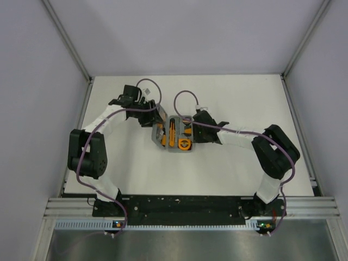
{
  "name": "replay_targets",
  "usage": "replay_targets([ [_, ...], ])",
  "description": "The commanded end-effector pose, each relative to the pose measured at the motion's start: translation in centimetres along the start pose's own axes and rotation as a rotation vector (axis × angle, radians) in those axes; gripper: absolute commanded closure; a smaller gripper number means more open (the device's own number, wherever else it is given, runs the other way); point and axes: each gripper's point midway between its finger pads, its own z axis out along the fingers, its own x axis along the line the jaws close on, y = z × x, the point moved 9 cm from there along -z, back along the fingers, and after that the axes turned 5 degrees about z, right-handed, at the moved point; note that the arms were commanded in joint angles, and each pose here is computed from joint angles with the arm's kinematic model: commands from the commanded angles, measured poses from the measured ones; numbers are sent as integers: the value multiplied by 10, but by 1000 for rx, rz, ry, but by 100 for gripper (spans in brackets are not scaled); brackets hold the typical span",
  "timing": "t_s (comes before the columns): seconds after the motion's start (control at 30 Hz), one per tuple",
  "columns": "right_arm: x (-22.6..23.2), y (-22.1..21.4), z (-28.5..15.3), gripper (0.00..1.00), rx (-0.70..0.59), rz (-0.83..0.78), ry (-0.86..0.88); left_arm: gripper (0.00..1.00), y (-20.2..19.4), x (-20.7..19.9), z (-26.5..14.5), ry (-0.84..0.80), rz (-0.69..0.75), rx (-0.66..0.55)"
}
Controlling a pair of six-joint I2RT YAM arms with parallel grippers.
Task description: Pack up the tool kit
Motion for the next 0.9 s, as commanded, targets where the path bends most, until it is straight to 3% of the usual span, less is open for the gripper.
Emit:
replay_targets([
  [0.0, 27, 8, 0, 62, -19, 26, 87, 46, 5, -26, 8, -137, 42, 13],
  [0.17, 25, 6, 3, 62, -17, 39, 74, 43, 1, -33, 12, -194, 54, 26],
  [0.37, 25, 5, 4, 62, -30, 50, 79, 30, -4, -42, 12, -284, 66, 30],
  [0.7, 6, 3, 3, 62, -46, 116, 26, 26, -9, -49, 14, -402, 62, 43],
  [0.87, -14, 3, -7, 61, -67, 152, -19, 26, -8, -46, 15, -352, 67, 21],
])
